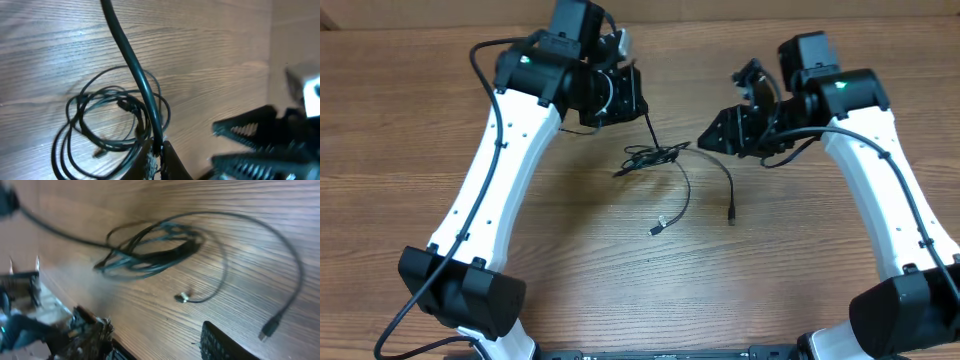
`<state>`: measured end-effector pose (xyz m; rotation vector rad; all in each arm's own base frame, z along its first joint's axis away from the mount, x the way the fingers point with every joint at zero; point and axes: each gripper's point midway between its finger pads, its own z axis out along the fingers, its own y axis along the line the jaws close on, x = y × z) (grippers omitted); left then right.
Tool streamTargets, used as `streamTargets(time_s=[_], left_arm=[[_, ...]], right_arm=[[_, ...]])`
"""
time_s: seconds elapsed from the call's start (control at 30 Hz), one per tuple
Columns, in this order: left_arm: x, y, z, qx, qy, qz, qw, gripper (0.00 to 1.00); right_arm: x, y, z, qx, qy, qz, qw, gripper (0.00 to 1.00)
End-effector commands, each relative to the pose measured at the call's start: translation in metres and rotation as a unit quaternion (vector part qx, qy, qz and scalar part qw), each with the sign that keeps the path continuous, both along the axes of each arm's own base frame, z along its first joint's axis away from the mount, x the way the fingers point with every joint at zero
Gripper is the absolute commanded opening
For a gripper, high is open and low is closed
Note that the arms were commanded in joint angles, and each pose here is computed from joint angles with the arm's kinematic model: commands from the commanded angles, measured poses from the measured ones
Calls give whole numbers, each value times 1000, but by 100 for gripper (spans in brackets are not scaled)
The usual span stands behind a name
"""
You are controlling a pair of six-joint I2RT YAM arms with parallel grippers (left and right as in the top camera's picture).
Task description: Untangle cables
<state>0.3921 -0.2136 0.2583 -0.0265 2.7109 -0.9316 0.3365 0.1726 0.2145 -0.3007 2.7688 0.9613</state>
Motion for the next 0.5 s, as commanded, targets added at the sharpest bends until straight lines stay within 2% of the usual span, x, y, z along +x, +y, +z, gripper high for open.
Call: streamTargets(time_s=[0.0, 0.2, 0.3, 0.47], left_arm=[[1, 6, 17, -73, 25, 4, 997, 4], [1, 13, 19, -84, 34, 9, 996, 4], [-1, 10, 21, -95, 36, 2, 995, 4], [-3, 12, 29, -125, 41, -9, 991, 4]], right_arm=[[-2, 12, 5, 11, -43, 63, 997, 59], [1, 28, 9, 61, -20, 55, 996, 61], [2, 39, 3, 59, -25, 69, 996, 64], [-3, 53, -5, 46, -104, 184, 976, 73]])
